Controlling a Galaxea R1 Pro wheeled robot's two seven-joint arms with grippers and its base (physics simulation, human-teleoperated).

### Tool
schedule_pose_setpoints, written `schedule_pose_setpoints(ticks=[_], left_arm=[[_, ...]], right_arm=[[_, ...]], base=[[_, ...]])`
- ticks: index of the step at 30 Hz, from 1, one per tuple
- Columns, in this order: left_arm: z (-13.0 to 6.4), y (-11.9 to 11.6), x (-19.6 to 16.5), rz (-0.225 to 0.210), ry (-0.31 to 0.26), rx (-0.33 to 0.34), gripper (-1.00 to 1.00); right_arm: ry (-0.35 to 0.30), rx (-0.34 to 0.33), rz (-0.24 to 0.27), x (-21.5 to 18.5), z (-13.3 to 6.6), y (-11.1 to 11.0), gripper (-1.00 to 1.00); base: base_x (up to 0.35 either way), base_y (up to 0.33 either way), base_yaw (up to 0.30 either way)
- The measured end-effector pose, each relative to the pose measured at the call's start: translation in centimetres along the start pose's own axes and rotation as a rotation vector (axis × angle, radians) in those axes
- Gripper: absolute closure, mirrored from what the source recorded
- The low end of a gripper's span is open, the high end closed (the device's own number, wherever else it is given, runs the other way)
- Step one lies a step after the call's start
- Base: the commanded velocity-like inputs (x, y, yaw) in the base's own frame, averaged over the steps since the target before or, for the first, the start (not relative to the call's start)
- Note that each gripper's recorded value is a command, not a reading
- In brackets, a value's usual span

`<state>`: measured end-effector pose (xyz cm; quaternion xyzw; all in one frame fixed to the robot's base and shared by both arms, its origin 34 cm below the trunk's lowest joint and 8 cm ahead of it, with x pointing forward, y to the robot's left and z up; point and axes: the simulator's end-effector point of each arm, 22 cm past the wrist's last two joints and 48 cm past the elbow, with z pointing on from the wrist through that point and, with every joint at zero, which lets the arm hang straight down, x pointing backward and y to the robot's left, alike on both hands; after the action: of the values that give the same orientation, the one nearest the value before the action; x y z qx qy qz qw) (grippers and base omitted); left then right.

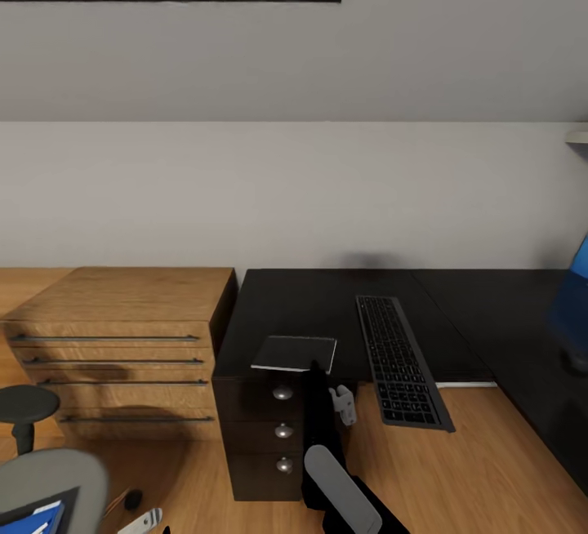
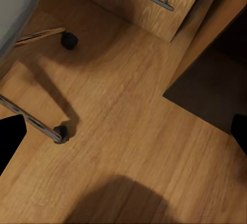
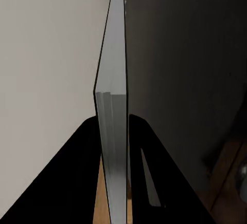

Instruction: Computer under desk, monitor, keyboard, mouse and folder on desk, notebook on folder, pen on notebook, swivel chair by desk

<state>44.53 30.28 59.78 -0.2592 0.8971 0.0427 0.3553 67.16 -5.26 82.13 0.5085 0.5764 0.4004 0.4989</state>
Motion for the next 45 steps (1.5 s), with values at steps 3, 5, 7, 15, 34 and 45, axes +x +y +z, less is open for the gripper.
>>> schedule_pose_setpoints(ticks=[3,5,7,15,34,45], left_arm=[[0.0,0.0,0.0,0.0,0.001,0.0,-1.0],[0.0,0.0,0.0,0.001,0.001,0.0,-1.0],[0.0,0.0,0.1,0.001,0.001,0.001,-1.0],[0.0,-0.1,0.0,0.001,0.0,0.004,-1.0],[1.3,-0.3,1.3,-0.006,-0.005,0.01,-1.0],[2.7,0.1,2.8,-0.006,-0.005,0.009,-1.0]], right_arm=[[-0.001,0.002,-0.003,-0.1,0.0,-0.1,1.0],[-0.002,0.003,-0.004,-0.2,0.0,-0.2,1.0],[-0.002,0.003,-0.007,-0.3,0.1,-0.3,1.0],[-0.008,0.007,-0.019,-1.0,0.3,-0.8,1.0],[-0.011,0.009,-0.023,-0.9,0.5,-3.2,1.0],[-0.011,0.01,-0.023,-0.5,0.6,-5.2,1.0]], base=[[0.263,0.0,0.0],[0.156,0.0,0.0],[0.08,0.0,0.0],[0.016,0.0,0.0],[0.001,0.0,0.0],[0.0,0.0,0.0]])
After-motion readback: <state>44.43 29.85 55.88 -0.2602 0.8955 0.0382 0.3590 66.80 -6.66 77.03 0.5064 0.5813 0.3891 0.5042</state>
